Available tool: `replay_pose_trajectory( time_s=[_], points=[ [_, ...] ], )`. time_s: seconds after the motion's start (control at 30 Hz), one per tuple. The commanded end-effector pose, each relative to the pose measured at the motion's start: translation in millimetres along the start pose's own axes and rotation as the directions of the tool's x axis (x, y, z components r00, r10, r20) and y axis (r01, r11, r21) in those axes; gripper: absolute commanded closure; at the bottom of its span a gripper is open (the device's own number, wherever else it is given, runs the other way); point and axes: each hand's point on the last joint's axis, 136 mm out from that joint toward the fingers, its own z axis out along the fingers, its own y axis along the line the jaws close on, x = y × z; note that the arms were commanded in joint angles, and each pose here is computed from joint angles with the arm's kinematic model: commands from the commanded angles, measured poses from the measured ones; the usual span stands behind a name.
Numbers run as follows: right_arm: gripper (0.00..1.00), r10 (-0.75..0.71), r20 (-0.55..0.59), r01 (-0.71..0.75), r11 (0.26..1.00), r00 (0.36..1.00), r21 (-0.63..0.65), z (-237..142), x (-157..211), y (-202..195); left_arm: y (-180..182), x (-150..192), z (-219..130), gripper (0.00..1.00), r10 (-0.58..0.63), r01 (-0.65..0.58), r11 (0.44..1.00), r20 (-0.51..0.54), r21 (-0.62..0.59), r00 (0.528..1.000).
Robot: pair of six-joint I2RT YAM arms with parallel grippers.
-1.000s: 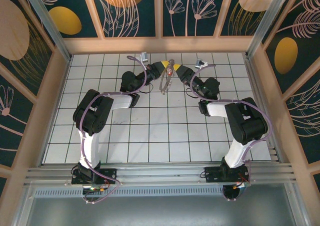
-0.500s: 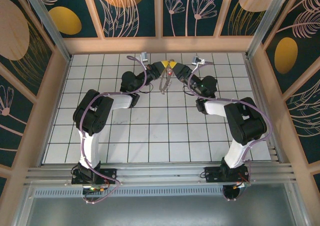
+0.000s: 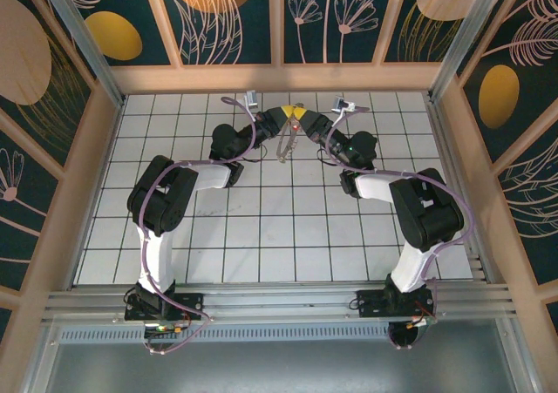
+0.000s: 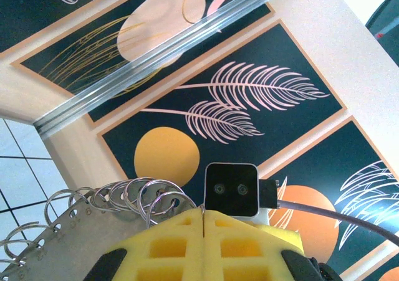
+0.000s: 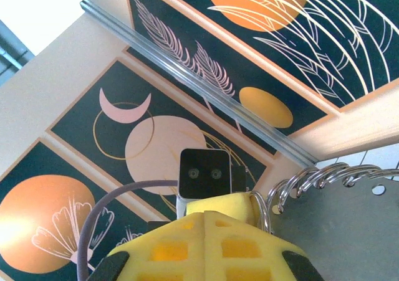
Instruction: Put the keys on the keyring
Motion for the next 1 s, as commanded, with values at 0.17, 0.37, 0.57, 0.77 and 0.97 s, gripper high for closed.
replay_pose_trajectory(
  time_s=[0.17,0.37,0.57,0.77,0.97],
  points=[
    [0.68,-0.061,0.048,0.060,0.998,0.997,0.024,-18.8,-12.2,10.1,-34.7,-7.5,1.7,1.00,0.053,-0.055,0.994,0.025,0.090,0.998],
    [0.64,-0.063,0.033,0.062,0.997,0.997,0.043,-17.0,-8.6,4.6,-36.3,-7.4,2.1,1.00,0.054,-0.055,0.994,0.022,0.093,0.998],
    [0.64,-0.061,0.008,0.061,0.998,0.998,0.026,-1.7,-4.4,5.3,-36.7,-7.2,2.4,1.00,0.052,-0.054,0.994,0.022,0.094,0.998],
    [0.64,-0.070,-0.002,0.070,0.997,0.998,0.013,8.3,-5.1,9.3,-37.2,-7.2,2.3,1.00,0.052,-0.054,0.994,0.022,0.094,0.998],
    [0.68,-0.063,-0.008,0.063,0.998,0.998,0.011,10.7,-3.3,7.8,-37.1,-7.2,2.4,1.00,0.053,-0.055,0.994,0.022,0.094,0.998]
  ],
)
